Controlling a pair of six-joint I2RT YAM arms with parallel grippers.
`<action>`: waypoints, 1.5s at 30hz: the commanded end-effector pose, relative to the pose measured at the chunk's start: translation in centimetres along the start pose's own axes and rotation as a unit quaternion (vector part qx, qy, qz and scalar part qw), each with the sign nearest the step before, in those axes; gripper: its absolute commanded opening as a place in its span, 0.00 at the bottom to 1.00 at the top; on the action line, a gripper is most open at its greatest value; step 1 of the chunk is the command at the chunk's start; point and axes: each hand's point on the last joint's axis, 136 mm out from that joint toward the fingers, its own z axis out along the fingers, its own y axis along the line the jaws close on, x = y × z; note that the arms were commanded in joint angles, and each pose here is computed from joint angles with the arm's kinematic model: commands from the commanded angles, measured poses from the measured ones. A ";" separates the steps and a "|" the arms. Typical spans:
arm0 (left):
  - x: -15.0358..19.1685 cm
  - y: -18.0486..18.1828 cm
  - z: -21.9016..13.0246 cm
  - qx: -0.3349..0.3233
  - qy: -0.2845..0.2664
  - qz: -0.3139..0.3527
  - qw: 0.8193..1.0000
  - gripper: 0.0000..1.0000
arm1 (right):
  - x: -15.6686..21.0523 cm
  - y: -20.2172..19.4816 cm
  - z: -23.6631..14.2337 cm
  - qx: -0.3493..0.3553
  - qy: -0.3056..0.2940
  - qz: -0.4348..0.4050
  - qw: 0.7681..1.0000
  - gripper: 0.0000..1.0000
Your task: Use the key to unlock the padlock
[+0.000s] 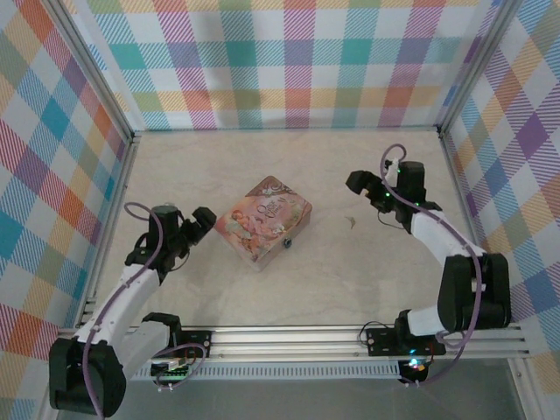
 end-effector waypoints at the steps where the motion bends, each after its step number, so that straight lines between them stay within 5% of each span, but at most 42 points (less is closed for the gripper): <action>1: 3.2 -1.8 -0.3 0.048 0.053 -0.013 0.997 1.00 | 1.6 3.1 1.8 -0.043 0.059 -0.020 0.997 0.93; 16: 5.4 -7.2 3.0 0.094 0.077 0.023 0.992 1.00 | 7.0 6.0 10.0 -0.060 0.196 -0.069 0.976 0.78; 35: 4.5 -13.4 9.5 0.106 0.121 0.073 0.984 0.98 | 10.7 4.0 4.8 -0.025 0.193 -0.079 0.978 0.72; 45: 4.6 -15.8 13.0 0.107 0.155 0.091 0.978 0.97 | 10.0 3.2 5.2 -0.001 0.176 -0.069 0.982 0.72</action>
